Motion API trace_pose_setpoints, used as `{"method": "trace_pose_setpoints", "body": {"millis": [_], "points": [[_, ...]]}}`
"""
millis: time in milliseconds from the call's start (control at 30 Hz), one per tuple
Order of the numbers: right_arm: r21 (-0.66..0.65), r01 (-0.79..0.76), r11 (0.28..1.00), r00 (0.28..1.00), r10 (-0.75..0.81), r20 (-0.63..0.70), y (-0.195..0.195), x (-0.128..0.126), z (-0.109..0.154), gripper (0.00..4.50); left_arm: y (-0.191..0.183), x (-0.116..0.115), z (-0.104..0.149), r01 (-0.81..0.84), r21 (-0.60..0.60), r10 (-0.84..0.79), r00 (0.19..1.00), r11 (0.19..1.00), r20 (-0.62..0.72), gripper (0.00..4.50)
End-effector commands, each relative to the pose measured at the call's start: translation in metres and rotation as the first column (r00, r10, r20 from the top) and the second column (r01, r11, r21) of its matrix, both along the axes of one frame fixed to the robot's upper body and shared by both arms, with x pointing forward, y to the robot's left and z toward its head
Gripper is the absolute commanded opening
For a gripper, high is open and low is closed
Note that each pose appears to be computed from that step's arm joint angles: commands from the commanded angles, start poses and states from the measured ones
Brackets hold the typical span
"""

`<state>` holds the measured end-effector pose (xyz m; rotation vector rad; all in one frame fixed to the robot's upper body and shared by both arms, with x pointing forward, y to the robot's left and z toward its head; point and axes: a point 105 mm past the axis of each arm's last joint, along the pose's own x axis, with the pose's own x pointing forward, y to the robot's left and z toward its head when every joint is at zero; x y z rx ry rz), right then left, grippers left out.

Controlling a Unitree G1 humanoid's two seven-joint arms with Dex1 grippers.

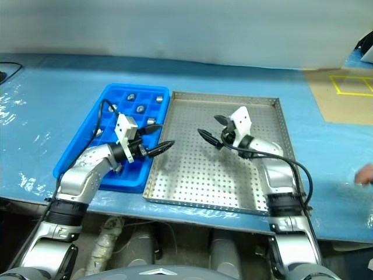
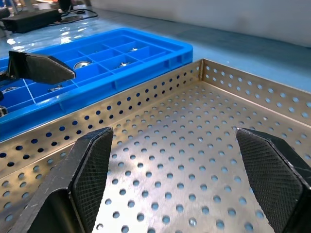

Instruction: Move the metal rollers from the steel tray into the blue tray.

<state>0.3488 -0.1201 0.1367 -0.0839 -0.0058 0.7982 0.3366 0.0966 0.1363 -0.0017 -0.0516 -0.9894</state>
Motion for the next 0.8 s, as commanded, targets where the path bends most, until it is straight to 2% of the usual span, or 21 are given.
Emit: {"method": "trace_pose_setpoints", "body": {"millis": [33,533,633,800], "points": [[0.011,-0.018,1.0,0.997,0.017,0.082,0.005,-0.008,0.021,4.27,-0.004,0.002,0.014,0.016,-0.013,-0.016,0.998,1.0,0.063,4.5],[-0.096,-0.089,0.991,0.992,0.097,0.08,0.025,0.004,0.005,4.27,0.003,0.0,0.027,-0.064,-0.095,0.068,0.997,0.993,0.041,4.5],[-0.139,-0.085,0.987,0.994,0.094,0.061,0.025,0.007,-0.005,4.27,0.006,-0.001,0.032,-0.089,-0.118,0.096,0.994,0.989,0.049,4.5],[-0.141,-0.101,0.985,0.993,0.11,0.053,0.028,0.006,-0.009,4.27,0.01,0.001,0.032,-0.126,-0.089,0.132,0.99,0.988,0.058,4.5]]}}
